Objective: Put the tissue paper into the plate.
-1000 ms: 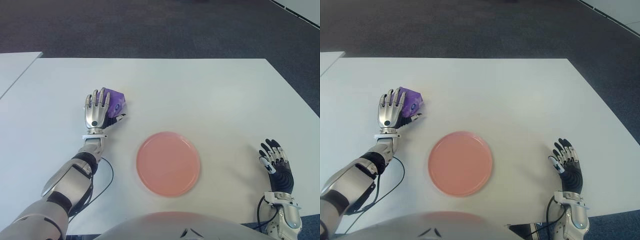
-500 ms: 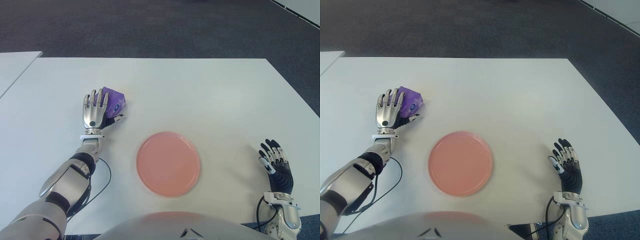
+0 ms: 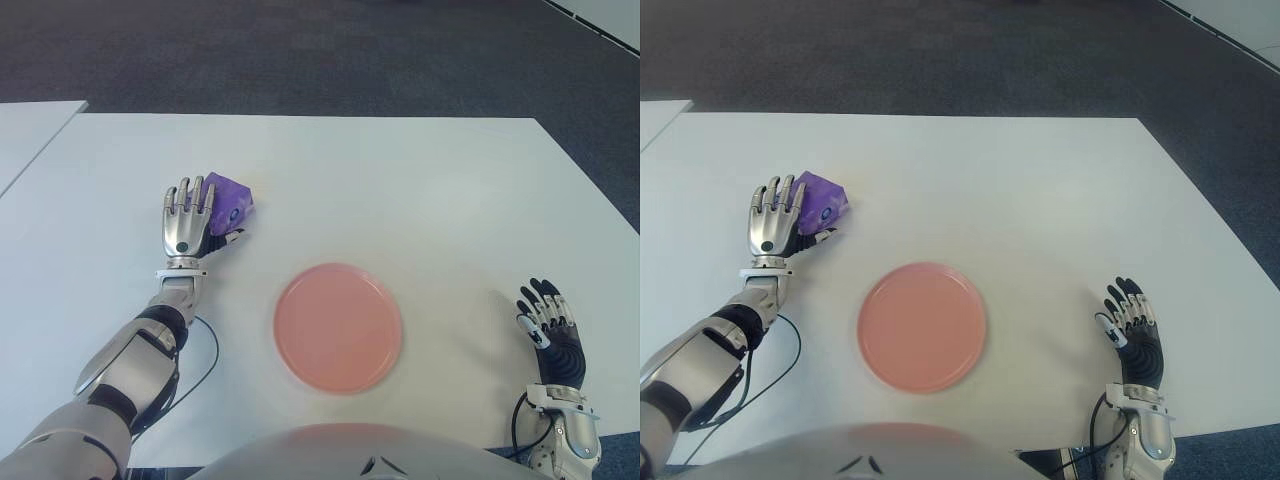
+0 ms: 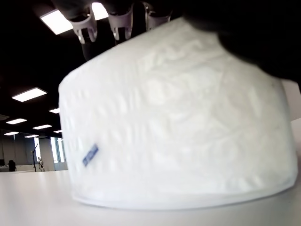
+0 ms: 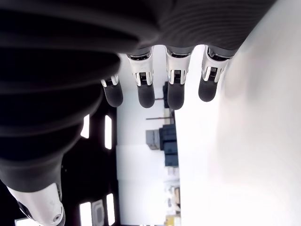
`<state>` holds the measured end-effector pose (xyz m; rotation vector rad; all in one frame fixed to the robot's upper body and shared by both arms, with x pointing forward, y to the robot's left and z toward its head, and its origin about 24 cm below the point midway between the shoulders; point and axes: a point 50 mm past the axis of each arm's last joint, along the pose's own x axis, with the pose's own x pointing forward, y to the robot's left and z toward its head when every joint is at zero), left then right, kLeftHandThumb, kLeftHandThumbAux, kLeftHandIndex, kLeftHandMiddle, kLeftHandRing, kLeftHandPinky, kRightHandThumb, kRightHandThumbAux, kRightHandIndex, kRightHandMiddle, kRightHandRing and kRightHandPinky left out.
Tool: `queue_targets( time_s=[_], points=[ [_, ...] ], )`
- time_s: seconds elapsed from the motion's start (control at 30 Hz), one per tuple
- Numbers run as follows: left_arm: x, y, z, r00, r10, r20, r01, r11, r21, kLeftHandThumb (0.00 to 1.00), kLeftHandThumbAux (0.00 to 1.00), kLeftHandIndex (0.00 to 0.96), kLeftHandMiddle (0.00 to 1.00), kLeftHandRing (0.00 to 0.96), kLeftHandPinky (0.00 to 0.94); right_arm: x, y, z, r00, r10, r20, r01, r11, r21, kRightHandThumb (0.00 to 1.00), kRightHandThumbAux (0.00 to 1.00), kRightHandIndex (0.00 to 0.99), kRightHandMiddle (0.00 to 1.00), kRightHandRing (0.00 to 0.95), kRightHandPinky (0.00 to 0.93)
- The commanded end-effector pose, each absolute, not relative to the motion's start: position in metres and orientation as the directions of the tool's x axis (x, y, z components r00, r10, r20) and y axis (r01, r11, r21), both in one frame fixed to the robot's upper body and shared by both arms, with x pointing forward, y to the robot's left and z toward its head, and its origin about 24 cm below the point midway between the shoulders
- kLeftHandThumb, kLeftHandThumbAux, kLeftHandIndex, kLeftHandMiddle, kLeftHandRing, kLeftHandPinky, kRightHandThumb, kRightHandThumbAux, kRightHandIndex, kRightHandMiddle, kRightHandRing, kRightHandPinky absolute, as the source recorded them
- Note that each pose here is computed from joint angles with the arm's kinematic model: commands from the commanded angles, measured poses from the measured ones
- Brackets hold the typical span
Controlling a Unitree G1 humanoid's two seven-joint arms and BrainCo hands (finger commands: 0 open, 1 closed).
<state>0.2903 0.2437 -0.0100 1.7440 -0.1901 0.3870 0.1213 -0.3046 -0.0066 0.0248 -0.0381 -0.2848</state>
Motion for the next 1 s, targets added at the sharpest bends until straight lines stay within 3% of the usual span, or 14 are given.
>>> queue_targets(
  time_s=[0.03, 0.57, 1.0],
  points=[
    [0.288, 0.247, -0.010, 0.927, 0.069, 0.369, -0.346, -0.220, 0.912, 0.117, 0.248, 0.000, 0.001, 0.000, 0.000, 0.113, -0.295, -0.023, 0.957, -0.287, -0.051, 0.290, 0.955, 0.061, 0.022, 0.689, 0.108, 0.124, 0.101, 0.109],
    [0.290, 0.253, -0.008, 0.934, 0.094, 0.344, -0.316, -0.229, 0.921, 0.111, 0.259, 0.000, 0.000, 0.000, 0.000, 0.114, -0.293, -0.024, 0.956, -0.287, -0.052, 0.290, 0.955, 0.062, 0.022, 0.689, 0.108, 0.124, 0.101, 0.109],
    [0.296, 0.253, 0.004, 0.902, 0.074, 0.424, -0.400, -0.224, 0.889, 0.120, 0.264, 0.000, 0.002, 0.000, 0.000, 0.116, -0.291, -0.025, 0.957, -0.287, -0.053, 0.290, 0.955, 0.062, 0.022, 0.689, 0.108, 0.124, 0.101, 0.109]
  ],
)
